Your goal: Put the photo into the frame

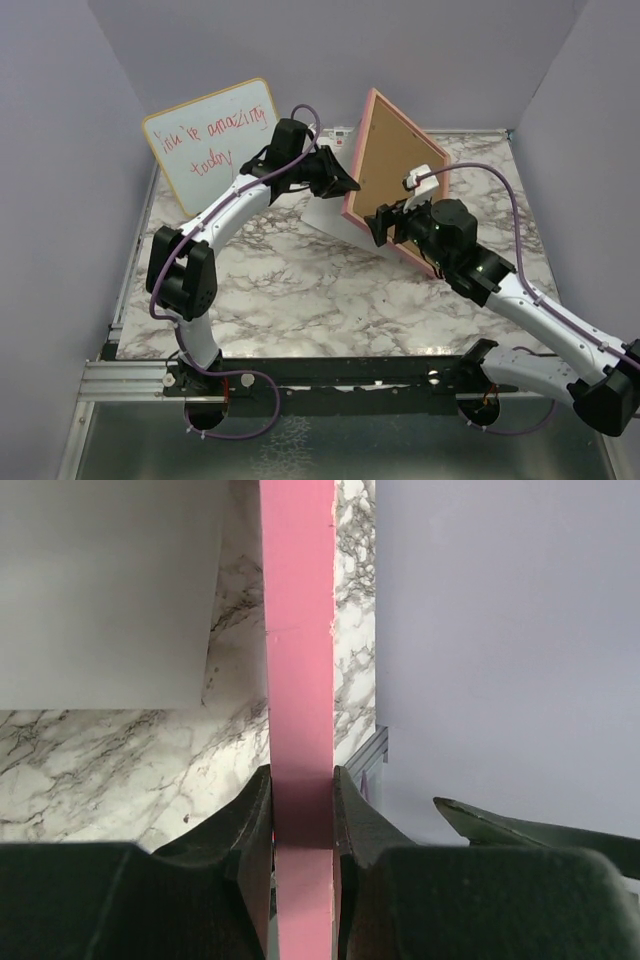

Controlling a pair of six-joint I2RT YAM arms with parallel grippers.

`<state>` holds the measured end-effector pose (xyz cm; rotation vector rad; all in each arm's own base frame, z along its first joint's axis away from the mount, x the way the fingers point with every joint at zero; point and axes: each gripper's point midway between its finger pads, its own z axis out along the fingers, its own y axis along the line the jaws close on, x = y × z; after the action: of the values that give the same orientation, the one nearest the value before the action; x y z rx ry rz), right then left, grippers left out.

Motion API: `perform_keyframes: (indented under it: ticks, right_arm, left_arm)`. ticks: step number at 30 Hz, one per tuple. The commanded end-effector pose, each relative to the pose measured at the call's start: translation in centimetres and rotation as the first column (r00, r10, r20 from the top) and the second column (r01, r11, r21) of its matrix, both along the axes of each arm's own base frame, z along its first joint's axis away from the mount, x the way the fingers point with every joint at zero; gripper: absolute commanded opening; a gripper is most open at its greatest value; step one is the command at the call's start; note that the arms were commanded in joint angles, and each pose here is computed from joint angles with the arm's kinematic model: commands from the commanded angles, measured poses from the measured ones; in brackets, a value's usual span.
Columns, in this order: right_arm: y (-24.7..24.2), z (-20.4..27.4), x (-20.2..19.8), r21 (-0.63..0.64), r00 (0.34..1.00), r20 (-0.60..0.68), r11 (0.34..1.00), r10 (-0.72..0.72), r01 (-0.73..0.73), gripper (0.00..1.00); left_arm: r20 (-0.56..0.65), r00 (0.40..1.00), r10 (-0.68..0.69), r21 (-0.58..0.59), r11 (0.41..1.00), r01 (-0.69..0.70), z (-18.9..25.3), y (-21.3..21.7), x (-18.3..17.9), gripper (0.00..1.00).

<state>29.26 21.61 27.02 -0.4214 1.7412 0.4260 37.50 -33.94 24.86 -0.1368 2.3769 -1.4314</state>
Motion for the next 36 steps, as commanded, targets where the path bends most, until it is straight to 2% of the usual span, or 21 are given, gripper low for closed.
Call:
perform_keyframes:
  ticks: [1, 8, 12, 15, 17, 21, 24, 27, 31, 36]
  right_arm:
    - [1.4, -0.4, 0.5, -0.145, 0.997, 0.043, 0.988, 0.056, -0.050, 0.82]
    - [2.5, -2.5, 0.0, -0.384, 0.988, 0.151, 0.919, -0.037, 0.093, 0.87]
    - [0.6, -3.4, 1.3, -0.496, 0.962, 0.238, 0.834, -0.136, 0.241, 0.87]
    - [-0.3, -3.3, 2.0, -0.560, 0.936, 0.323, 0.768, -0.143, 0.311, 0.85]
    - [-0.7, -3.9, 2.3, -0.607, 0.927, 0.354, 0.725, -0.120, 0.326, 0.81]
    - [-1.3, -3.4, 2.8, -0.632, 0.896, 0.426, 0.668, -0.123, 0.393, 0.63]
    - [-1.6, -2.2, 3.0, -0.615, 0.877, 0.457, 0.659, -0.149, 0.433, 0.48]
    - [-1.8, -0.7, 2.9, -0.577, 0.863, 0.476, 0.680, -0.170, 0.452, 0.33]
    - [-2.1, 1.8, 2.6, -0.523, 0.846, 0.496, 0.710, -0.196, 0.471, 0.21]
    - [-2.5, 4.3, 2.4, -0.469, 0.866, 0.452, 0.770, -0.213, 0.434, 0.14]
  left_arm:
    - [0.093, 0.994, 0.053, -0.099, 0.994, -0.044, 6.6, 0.1, 0.1, 0.00]
    - [0.046, 0.993, 0.112, -0.119, 0.987, -0.106, 7.0, 0.2, 0.7, 0.00]
    - [0.010, 0.993, 0.114, -0.127, 0.986, -0.112, 6.6, 0.1, 0.5, 0.00]
    - [-0.009, 0.994, 0.112, -0.132, 0.985, -0.112, 6.6, 0.2, 0.3, 0.00]
    - [-0.013, 0.994, 0.109, -0.138, 0.984, -0.109, 6.8, 0.1, 0.2, 0.00]
    - [-0.015, 0.994, 0.107, -0.148, 0.983, -0.108, 7.3, 0.3, 0.0, 0.00]
    - [-0.014, 0.995, 0.101, -0.154, 0.983, -0.102, 7.5, 0.4, -0.1, 0.00]
    - [-0.005, 0.995, 0.095, -0.161, 0.982, -0.095, 8.0, 0.7, -0.2, 0.00]
    - [0.024, 0.995, 0.098, -0.170, 0.981, -0.092, 8.9, 1.5, -0.1, 0.14]
    - [0.089, 0.992, 0.085, -0.187, 0.980, -0.067, 10.6, 2.7, -0.2, 0.47]
